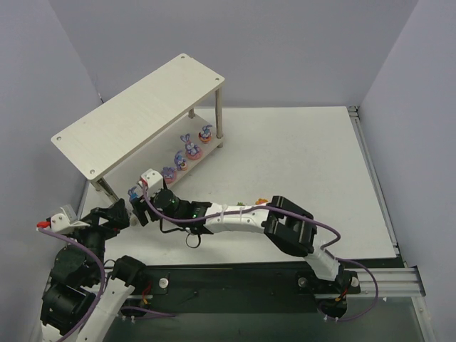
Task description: Place and organize the plastic toys onto the shelf
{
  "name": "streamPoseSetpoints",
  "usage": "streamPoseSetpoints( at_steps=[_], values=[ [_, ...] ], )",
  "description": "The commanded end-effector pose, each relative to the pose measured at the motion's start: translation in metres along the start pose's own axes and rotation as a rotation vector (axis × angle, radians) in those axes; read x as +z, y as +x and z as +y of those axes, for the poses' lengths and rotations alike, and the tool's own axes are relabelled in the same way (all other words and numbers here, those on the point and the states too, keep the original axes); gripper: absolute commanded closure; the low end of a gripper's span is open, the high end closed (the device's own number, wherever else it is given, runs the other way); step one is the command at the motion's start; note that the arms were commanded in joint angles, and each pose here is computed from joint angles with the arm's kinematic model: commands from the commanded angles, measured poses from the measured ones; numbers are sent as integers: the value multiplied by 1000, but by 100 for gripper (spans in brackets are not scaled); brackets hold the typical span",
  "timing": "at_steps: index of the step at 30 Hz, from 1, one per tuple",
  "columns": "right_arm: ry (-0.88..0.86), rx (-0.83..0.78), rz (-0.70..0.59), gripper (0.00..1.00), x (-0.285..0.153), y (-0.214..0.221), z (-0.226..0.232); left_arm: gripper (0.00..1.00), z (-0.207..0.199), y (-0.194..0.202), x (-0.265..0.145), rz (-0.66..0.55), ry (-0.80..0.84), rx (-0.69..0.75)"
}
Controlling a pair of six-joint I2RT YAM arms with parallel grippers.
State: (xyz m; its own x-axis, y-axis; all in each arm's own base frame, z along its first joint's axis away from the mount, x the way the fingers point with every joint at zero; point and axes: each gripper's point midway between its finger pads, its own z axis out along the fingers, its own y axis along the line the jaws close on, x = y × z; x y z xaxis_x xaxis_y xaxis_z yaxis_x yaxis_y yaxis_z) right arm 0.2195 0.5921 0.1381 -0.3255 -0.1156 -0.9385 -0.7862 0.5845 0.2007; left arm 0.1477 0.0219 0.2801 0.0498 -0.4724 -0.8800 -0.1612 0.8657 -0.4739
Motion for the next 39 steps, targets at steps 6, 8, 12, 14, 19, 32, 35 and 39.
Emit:
streamPoseSetpoints(
  at_steps=[6, 8, 12, 14, 19, 32, 35, 39],
  values=[
    [252, 48, -62, 33, -88, -48, -39, 3, 0, -14, -10, -66, 36, -44],
    [317, 85, -64, 33, -105, -45, -53, 3, -1, -13, -9, -59, 39, -40],
    [358, 77, -16, 33, -146, -25, -75, 3, -6, -8, -6, -33, 54, -28],
    [349, 51, 31, 33, -160, -5, -82, 3, -8, -6, -6, -21, 65, -19],
    [342, -8, 137, 33, -181, 34, -92, 3, -17, 0, -3, 8, 106, 7],
    [138, -106, 224, 30, -145, 72, -69, 3, -22, 10, 4, 55, 105, 42],
    [104, -108, 231, 30, -135, 75, -66, 3, -21, 8, 3, 48, 105, 39],
    [88, -104, 239, 30, -126, 79, -71, 3, -20, 7, 2, 38, 102, 35]
  ],
)
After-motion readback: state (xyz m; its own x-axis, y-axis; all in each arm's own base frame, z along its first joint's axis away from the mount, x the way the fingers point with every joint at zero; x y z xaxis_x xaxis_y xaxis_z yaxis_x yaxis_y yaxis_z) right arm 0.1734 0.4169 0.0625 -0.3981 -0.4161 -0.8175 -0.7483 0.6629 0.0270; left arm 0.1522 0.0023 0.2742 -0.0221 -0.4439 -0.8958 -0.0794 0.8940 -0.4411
